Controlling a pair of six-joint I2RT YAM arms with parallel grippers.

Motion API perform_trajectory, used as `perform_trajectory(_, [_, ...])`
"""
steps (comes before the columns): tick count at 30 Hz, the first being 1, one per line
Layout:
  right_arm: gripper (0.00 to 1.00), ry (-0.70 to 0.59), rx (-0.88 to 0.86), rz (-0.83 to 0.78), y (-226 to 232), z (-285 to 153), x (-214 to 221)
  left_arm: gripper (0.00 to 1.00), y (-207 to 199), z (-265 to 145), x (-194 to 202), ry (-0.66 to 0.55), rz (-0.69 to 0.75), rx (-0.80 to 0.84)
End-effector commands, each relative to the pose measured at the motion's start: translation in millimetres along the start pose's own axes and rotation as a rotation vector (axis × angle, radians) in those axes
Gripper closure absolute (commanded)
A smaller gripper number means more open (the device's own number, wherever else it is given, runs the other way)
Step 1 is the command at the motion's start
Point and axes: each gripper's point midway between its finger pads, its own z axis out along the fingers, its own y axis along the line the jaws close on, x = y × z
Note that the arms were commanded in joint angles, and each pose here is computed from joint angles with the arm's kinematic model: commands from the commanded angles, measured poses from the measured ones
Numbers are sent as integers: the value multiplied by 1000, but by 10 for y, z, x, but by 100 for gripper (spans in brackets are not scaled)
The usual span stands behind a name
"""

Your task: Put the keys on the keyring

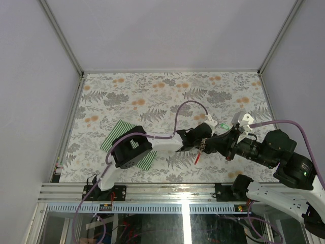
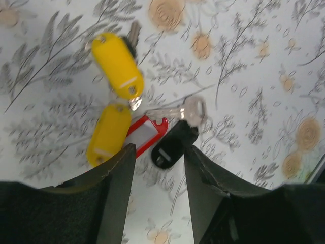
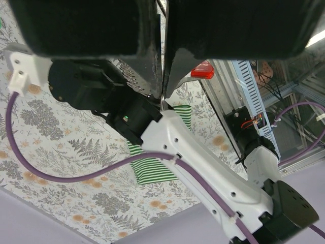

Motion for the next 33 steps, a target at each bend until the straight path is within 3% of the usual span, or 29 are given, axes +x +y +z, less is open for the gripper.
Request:
perform_trajectory(1, [100,-72,4,5,6,-1,-184,55,365,-190,357,70,26,-109])
perform_trajectory(9, [100,-70,2,3,6,11,-173,55,455,-600,394,31,38,-132])
perform_trajectory(20, [100,-63,29,9,-42,25,-153,53,158,-1213,-226,-178,105,-25])
perform_trajectory(33, [100,-26,73,17,-122,57,-79,54,575,-1186,54,-47,49,-35])
